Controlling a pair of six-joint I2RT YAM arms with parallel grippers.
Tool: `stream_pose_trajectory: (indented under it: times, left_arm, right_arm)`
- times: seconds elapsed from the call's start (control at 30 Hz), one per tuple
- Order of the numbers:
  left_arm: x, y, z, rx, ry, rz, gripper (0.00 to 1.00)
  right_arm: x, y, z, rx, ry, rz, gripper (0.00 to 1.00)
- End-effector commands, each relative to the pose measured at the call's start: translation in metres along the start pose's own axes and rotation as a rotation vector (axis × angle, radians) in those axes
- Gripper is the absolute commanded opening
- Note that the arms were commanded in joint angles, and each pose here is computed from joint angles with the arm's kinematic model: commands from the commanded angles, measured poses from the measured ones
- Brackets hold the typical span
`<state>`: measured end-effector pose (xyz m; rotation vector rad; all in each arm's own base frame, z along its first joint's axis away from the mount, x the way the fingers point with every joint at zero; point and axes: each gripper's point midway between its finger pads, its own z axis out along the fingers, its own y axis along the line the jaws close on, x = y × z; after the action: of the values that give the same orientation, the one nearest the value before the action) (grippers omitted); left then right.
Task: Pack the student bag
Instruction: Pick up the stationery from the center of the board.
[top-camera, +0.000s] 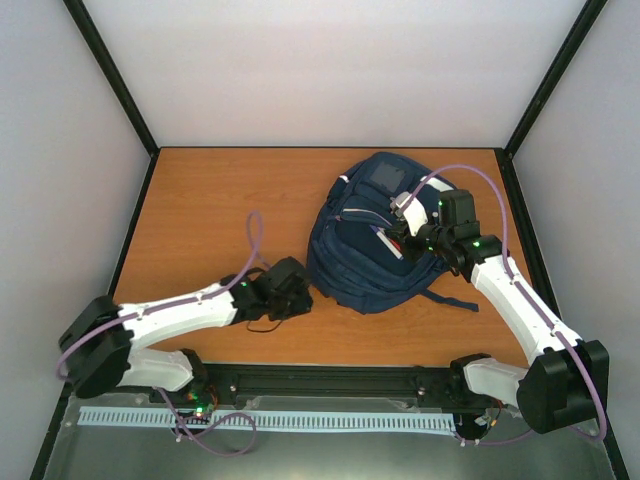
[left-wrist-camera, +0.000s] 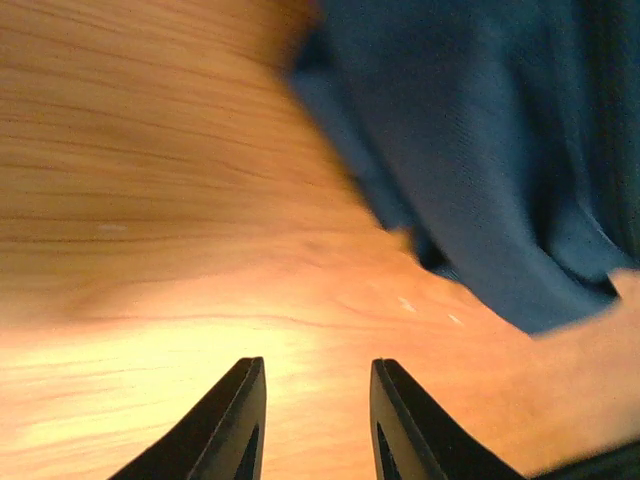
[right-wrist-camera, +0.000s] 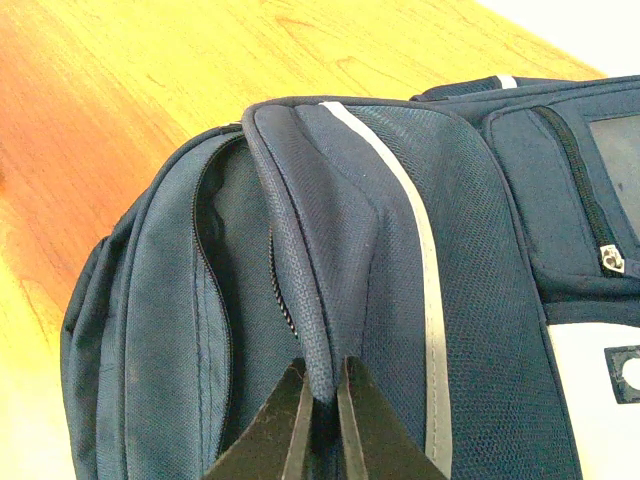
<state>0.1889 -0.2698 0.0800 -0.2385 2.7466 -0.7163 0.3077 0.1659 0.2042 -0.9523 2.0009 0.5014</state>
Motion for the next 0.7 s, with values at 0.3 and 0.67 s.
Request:
stream_pose_trajectory:
  times: [0.3,0.67]
  left_arm:
    - [-0.051,0.154,-0.106,-0.316,-0.476,-0.526,0.54]
    - [-0.044,0.199,-0.08,-0.612,-0.189,-0.72,0.57]
  right_arm:
    - [-0.02,0.002,-0.009,-0.009,-0.068,-0.033,0.07]
    - [-0.018,0.001,-0.008,-0.007,-0.063,-0.032,0.07]
